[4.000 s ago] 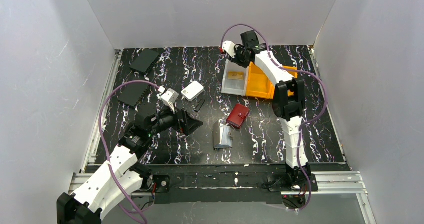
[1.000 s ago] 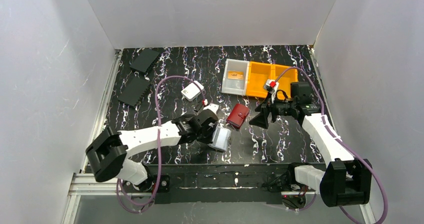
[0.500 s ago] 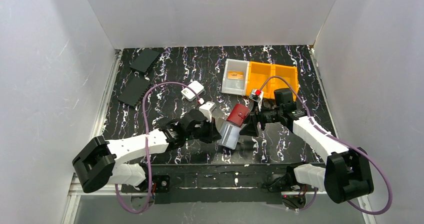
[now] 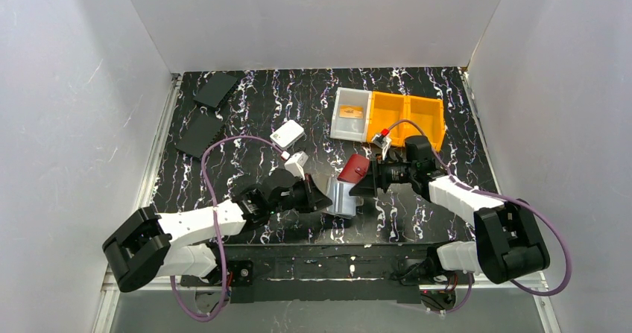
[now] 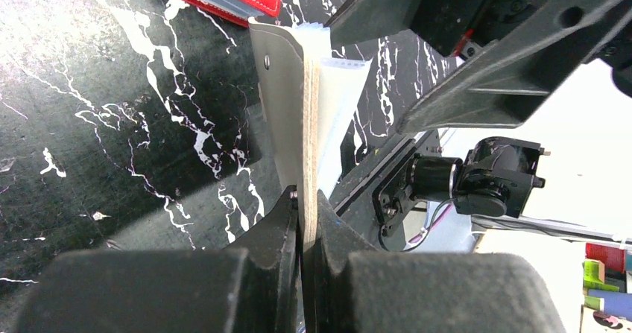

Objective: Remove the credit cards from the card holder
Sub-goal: Remove the credit card from the card holder.

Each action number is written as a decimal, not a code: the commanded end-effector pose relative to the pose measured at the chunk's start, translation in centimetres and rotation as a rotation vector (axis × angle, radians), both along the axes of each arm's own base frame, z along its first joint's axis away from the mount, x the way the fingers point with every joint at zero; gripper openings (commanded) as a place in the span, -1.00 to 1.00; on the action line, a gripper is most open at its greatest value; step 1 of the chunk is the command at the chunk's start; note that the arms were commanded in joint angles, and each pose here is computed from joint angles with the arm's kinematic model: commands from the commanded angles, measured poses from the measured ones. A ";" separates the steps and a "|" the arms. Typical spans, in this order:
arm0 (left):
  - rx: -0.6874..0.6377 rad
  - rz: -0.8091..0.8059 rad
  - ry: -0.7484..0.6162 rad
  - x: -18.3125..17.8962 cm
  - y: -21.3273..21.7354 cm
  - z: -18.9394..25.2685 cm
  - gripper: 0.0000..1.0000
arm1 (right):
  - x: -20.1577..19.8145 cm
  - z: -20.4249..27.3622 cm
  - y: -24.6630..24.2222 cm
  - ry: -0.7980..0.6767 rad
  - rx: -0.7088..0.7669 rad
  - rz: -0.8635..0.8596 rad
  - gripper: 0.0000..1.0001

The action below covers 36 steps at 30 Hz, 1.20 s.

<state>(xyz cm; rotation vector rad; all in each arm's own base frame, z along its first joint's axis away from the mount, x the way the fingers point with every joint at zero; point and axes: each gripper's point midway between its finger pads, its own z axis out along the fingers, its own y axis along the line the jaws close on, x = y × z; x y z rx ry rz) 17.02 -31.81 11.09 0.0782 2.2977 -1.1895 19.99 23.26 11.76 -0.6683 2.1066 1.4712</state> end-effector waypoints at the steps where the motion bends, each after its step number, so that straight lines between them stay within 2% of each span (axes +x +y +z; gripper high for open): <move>1: -0.103 0.031 -0.081 1.1 -0.6 3.3 -1.00 | 0.2 0.7 0.7 0.054 0.054 -0.006 0.63; 20: -0.112 0.033 -0.109 1.4 -0.6 3.6 -1.00 | -0.1 3.2 1.5 0.102 0.143 0.027 0.45; 28: -0.085 0.049 -0.082 1.3 -0.1 2.1 -1.00 | 0.1 2.7 1.3 0.105 0.108 0.026 0.22; 36: -0.045 0.044 -0.058 1.2 0.0 0.2 -1.00 | 0.0 0.9 1.6 0.095 0.054 0.026 0.10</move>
